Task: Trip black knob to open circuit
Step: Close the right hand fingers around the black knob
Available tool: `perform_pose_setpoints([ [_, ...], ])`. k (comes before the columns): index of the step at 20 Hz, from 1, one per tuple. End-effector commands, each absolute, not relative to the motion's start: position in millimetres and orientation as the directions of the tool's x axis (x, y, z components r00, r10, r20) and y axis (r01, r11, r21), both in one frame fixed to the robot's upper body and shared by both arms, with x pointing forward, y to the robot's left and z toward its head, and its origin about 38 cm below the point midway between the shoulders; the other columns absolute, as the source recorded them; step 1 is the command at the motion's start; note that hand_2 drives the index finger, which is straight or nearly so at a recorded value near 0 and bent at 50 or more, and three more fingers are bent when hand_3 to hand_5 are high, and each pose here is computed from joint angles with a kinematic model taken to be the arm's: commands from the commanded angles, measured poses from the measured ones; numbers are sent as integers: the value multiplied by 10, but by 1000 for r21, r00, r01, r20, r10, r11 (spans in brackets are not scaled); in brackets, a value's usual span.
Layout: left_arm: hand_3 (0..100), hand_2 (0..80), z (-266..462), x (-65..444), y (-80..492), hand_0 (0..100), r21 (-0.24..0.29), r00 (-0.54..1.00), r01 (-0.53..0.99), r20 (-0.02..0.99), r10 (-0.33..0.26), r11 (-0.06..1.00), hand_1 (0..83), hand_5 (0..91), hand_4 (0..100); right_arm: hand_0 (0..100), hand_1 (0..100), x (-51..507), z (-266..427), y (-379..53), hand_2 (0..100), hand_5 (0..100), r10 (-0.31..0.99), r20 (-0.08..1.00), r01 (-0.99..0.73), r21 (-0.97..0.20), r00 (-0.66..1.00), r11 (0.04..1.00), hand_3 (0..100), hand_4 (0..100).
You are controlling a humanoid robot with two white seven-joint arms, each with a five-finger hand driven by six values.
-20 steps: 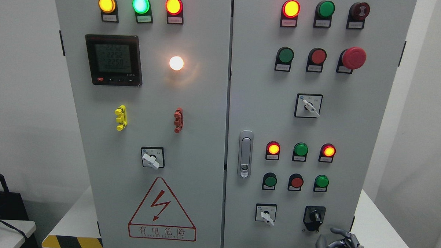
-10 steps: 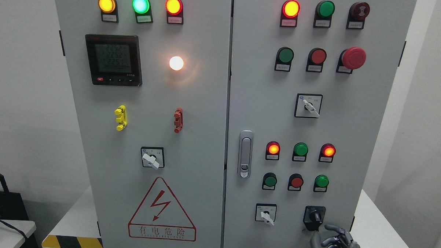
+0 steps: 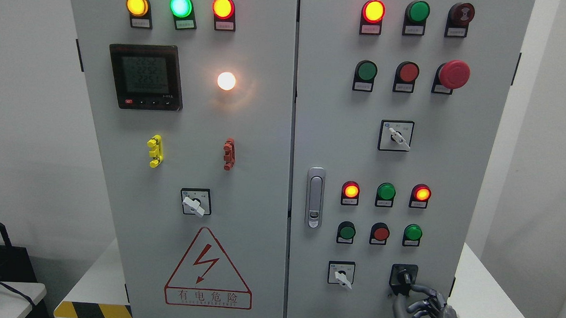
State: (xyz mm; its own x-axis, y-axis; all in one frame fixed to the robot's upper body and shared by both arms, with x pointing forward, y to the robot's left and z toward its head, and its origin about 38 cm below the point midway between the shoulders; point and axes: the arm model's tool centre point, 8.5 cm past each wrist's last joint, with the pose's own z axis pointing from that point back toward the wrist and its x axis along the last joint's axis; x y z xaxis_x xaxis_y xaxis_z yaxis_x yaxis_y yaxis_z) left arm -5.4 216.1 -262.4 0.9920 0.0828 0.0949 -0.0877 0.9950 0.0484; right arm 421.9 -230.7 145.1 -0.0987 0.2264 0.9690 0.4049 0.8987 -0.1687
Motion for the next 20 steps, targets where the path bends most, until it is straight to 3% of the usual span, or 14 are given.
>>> perform_pose_setpoints([
  [1,0,0,-2624,-2,2157,120,46,993,-55,102,50,997,389,0,0,407,832,4227,1453,-2390,409,955,223,970,431,-163,-93,888,768,842],
  [20,0,0,-2624,-2,2157,120,46,994,-54,102,49,997,389,0,0,406,820,4258,1501,-2384,437,954,232,968,439,-170,-92,882,782,848],
])
